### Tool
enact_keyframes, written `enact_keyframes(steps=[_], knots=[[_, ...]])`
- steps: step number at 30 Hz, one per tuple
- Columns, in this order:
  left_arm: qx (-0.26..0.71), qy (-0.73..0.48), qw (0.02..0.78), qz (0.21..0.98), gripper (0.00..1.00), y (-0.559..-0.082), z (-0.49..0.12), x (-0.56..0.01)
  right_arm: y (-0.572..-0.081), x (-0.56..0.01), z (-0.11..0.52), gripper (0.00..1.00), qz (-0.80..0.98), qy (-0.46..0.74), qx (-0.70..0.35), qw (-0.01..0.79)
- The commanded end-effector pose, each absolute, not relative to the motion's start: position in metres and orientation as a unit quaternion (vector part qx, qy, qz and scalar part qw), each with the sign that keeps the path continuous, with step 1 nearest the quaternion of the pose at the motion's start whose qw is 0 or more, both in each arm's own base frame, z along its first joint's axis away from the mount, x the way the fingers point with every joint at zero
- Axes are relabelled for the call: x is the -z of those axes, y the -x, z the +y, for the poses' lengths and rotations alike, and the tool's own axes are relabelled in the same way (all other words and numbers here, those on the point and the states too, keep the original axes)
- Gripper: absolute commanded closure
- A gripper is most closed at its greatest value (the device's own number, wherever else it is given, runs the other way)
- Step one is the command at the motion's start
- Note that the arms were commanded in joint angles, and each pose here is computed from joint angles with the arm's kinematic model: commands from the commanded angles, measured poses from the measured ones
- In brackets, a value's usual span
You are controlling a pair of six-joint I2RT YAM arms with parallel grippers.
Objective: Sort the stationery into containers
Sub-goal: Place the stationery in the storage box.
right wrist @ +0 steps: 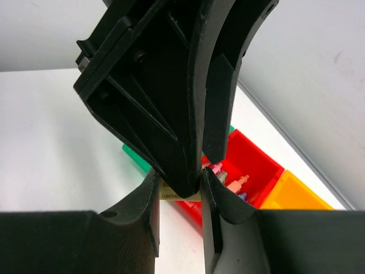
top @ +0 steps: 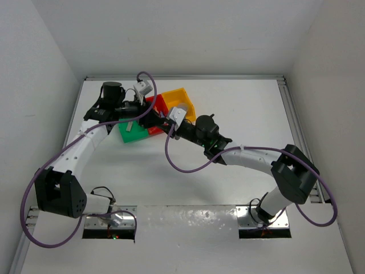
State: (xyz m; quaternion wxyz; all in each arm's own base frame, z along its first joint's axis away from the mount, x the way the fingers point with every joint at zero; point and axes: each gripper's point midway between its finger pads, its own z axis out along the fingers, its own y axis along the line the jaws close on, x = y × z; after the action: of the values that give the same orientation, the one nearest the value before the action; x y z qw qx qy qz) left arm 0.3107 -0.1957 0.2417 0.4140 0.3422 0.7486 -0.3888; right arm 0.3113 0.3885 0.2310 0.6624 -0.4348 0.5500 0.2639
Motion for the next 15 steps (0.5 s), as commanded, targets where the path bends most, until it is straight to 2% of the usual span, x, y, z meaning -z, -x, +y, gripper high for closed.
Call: enact_keyframes(steps=[1,9,15], knots=[[0.443,-0.364,0.384,0.723,0.53,-0.287,-0.207,-0.258,-0.314,-0.304,0.381,1.00,0.482,0.392,-0.264,0.737],[0.465,-0.388,0.386,0.696,0.48,-0.277,-0.210,-0.278,-0.318,-0.302,0.379,1.00,0.482,0.393,-0.250,0.742],[0.413,-0.383,0.396,0.725,0.72,-0.288,-0.207,-0.269,-0.309,-0.316,0.384,1.00,0.465,0.392,-0.256,0.751]])
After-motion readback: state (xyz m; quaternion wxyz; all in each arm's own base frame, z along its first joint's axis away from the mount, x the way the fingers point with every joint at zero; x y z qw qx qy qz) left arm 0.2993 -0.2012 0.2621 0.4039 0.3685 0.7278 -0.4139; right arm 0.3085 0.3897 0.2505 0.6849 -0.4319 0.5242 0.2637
